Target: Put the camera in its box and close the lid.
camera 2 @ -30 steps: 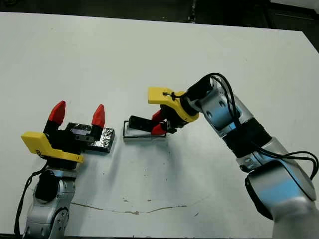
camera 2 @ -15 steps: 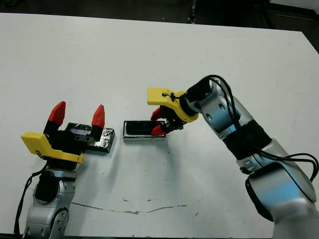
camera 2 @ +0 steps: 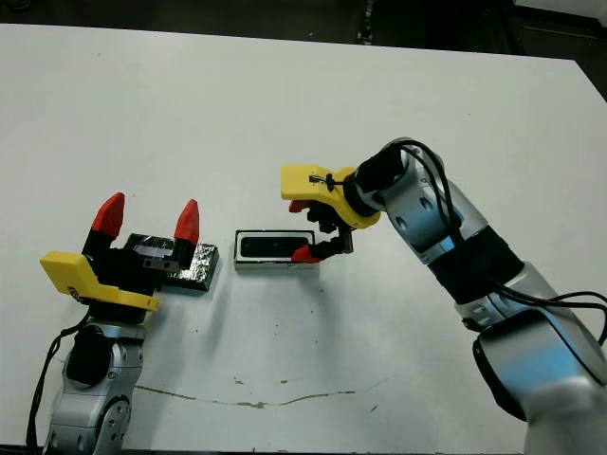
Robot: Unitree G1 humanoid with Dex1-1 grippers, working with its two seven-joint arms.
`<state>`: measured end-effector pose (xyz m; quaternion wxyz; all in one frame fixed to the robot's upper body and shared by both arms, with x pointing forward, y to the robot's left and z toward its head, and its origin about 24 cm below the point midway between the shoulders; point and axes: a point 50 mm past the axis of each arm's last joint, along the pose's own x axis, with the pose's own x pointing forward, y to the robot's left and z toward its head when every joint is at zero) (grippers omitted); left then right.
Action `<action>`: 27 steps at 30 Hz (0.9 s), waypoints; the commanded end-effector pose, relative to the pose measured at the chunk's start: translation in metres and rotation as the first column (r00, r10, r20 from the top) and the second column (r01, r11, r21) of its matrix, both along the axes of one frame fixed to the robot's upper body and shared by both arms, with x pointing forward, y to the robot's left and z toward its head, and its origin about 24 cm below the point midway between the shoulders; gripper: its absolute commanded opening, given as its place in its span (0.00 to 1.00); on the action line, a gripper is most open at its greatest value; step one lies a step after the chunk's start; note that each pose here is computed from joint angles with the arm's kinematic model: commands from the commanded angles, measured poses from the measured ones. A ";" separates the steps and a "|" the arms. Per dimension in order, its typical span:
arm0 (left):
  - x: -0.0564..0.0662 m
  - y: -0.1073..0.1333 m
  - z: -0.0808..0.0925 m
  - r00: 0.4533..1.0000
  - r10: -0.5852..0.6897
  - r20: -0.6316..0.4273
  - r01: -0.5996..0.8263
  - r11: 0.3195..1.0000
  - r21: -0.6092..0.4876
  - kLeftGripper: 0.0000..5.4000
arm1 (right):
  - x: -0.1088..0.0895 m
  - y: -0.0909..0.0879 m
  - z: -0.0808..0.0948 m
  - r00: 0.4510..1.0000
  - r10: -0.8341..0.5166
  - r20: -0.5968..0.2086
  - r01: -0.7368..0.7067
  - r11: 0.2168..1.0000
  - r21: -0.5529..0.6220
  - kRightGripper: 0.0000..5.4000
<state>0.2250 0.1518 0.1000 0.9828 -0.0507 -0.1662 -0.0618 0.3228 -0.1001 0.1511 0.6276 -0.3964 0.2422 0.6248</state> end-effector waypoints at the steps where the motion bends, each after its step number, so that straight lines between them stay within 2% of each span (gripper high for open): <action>1: -0.002 0.000 -0.002 1.000 -0.005 -0.011 0.005 1.000 0.006 1.00 | 0.000 -0.014 0.010 1.000 0.003 0.020 -0.004 0.998 0.061 1.00; 4: -0.002 0.001 -0.003 1.000 -0.007 -0.013 0.007 1.000 0.003 1.00 | 0.003 -0.022 0.028 0.997 0.015 0.075 -0.023 0.994 0.109 1.00; 9: -0.002 0.001 -0.003 1.000 -0.009 -0.011 0.009 1.000 0.010 1.00 | 0.001 -0.039 0.066 0.988 -0.066 0.140 0.039 0.982 0.185 1.00; 12: -0.002 0.000 -0.002 1.000 -0.015 -0.012 0.015 1.000 -0.001 1.00 | -0.003 -0.054 0.080 0.980 -0.164 0.111 0.124 0.946 0.298 1.00; 15: -0.001 0.000 -0.002 1.000 -0.012 -0.008 0.012 1.000 0.006 1.00 | -0.011 -0.071 0.086 0.956 -0.277 0.100 0.209 0.877 0.433 1.00; 18: -0.001 0.002 -0.001 1.000 -0.013 -0.004 0.013 1.000 0.009 1.00 | -0.024 -0.087 0.076 0.924 -0.373 0.086 0.259 0.774 0.577 1.00; 22: 0.001 0.005 0.000 1.000 -0.016 0.005 0.016 1.000 0.024 1.00 | -0.041 -0.108 0.043 0.869 -0.494 0.019 0.347 0.637 0.688 0.98; 24: 0.001 0.008 0.002 1.000 -0.020 0.012 0.019 0.999 0.042 1.00 | -0.049 -0.117 0.021 0.818 -0.574 -0.042 0.423 0.550 0.720 0.93; 27: 0.003 0.013 0.005 0.999 -0.031 0.030 0.028 0.996 0.086 1.00 | -0.062 -0.127 -0.006 0.729 -0.679 -0.090 0.500 0.438 0.747 0.86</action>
